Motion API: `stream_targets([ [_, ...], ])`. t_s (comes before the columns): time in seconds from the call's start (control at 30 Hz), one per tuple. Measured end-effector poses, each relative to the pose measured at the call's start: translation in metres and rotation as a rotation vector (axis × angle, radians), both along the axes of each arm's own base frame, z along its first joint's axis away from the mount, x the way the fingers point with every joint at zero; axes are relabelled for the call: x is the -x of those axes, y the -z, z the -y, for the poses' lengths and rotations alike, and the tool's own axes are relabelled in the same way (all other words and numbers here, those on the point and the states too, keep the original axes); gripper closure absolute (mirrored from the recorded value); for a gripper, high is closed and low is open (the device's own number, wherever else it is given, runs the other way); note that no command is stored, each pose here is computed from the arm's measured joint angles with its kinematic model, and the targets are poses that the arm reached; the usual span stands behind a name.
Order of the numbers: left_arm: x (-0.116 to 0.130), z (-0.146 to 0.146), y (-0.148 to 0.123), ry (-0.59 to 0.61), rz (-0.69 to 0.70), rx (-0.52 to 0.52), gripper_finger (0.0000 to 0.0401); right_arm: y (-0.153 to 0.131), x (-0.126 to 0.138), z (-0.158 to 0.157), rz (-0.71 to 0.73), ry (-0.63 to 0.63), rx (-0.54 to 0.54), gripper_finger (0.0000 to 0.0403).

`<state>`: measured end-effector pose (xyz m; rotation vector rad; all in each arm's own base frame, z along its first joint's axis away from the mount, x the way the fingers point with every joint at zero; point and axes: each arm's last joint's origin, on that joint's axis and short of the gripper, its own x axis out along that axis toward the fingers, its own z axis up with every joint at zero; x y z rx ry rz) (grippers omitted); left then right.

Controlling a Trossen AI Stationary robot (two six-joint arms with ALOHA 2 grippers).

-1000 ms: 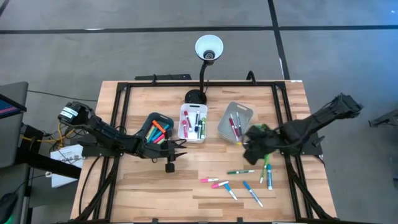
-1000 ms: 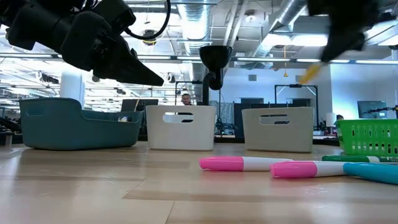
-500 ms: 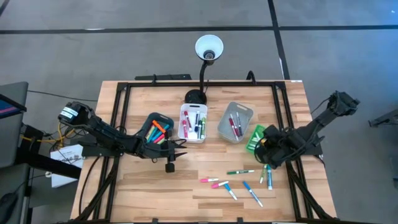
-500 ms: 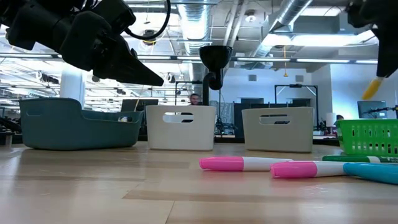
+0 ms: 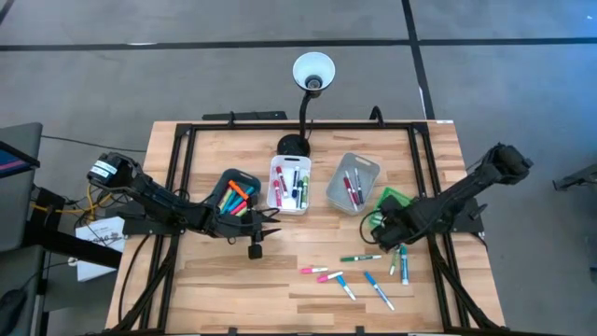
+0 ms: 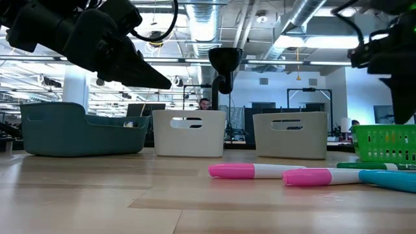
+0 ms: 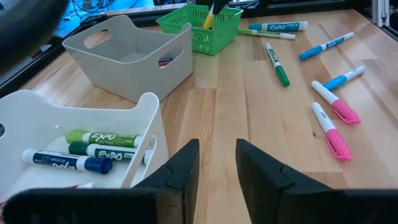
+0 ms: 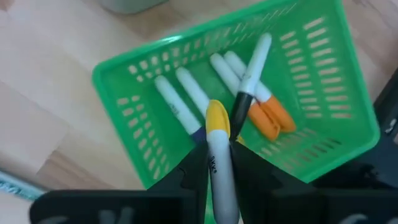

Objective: Pick & Place Markers
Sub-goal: Put the yellow mini marker into the green bin, then put the top pink mini marker into the green bin

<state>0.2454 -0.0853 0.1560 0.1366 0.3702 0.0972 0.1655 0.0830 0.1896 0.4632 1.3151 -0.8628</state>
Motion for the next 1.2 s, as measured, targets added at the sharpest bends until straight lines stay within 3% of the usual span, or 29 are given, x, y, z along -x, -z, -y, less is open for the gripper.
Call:
stream_targets([
  [0.23,0.0,0.001,0.0,0.007,0.005,0.053,0.0299,0.003,-0.008,0.012,-0.028,0.004,0.002,0.0307],
  [0.4,-0.003,0.006,-0.004,0.112,0.044,0.174,0.0299,0.001,-0.012,0.019,-0.022,0.029,-0.004,0.0263],
  [0.63,-0.017,0.016,0.007,0.258,0.124,0.247,0.0299,-0.024,-0.031,0.021,0.06,-0.019,-0.022,0.0226],
  [1.0,-0.07,0.04,0.043,0.327,0.023,0.204,0.0296,-0.073,-0.054,0.01,0.256,-0.094,-0.053,0.0238],
  [1.2,-0.076,0.043,0.049,0.35,-0.035,0.167,0.0256,-0.074,-0.056,0.005,0.281,-0.18,0.0,0.0251],
])
